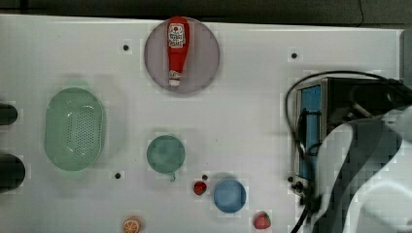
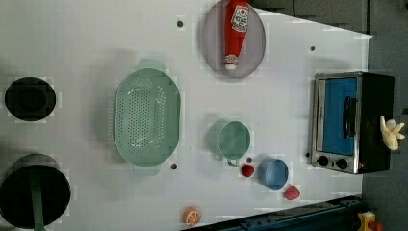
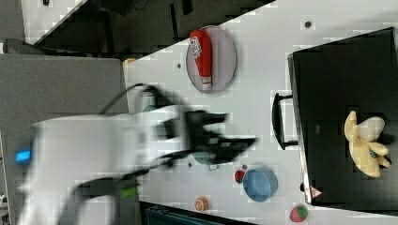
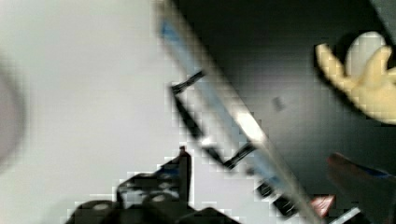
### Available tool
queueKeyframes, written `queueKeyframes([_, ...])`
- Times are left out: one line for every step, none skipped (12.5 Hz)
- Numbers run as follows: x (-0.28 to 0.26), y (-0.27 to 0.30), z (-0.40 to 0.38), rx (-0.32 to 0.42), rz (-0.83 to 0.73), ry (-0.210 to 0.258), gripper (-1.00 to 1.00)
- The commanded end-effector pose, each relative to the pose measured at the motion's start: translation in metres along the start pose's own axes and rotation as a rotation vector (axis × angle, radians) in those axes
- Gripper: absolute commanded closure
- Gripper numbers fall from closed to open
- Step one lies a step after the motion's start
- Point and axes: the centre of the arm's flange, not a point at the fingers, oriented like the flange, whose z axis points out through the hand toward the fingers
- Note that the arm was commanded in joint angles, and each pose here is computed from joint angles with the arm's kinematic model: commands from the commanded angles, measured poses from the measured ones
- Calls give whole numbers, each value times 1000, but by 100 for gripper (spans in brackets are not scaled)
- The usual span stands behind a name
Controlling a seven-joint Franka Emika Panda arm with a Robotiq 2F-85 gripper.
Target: Pick banana from table and place on oven.
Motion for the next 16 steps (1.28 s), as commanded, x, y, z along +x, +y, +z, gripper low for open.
queueKeyframes([-57, -83, -75, 48, 202, -27, -100])
queueKeyframes([-77, -105, -89, 44, 247, -35, -100])
queueKeyframes([-97, -124, -101, 36, 274, -39, -100])
queueKeyframes([-115, -142, -112, 32, 299, -34, -100])
queueKeyframes([-130, -157, -123, 35, 325, -19, -100])
queueKeyframes([-144, -169, -131, 36, 333, -8, -100])
queueKeyframes([-154, -176, -136, 36, 324, -1, -100])
queueKeyframes([-163, -181, -139, 33, 306, 2, -100])
queueKeyframes([-169, -184, -139, 28, 296, 0, -100])
queueKeyframes([-173, -185, -138, 22, 290, -3, -100])
queueKeyframes([-174, -187, -137, 20, 287, -5, -100])
queueKeyframes([-174, -187, -135, 17, 286, -8, -100])
queueKeyframes([-174, -187, -133, 14, 287, -11, -100])
queueKeyframes([-174, -187, -132, 13, 286, -12, -100])
queueKeyframes([-173, -188, -131, 12, 286, -13, -100])
queueKeyframes([-173, -188, -130, 10, 286, -15, -100])
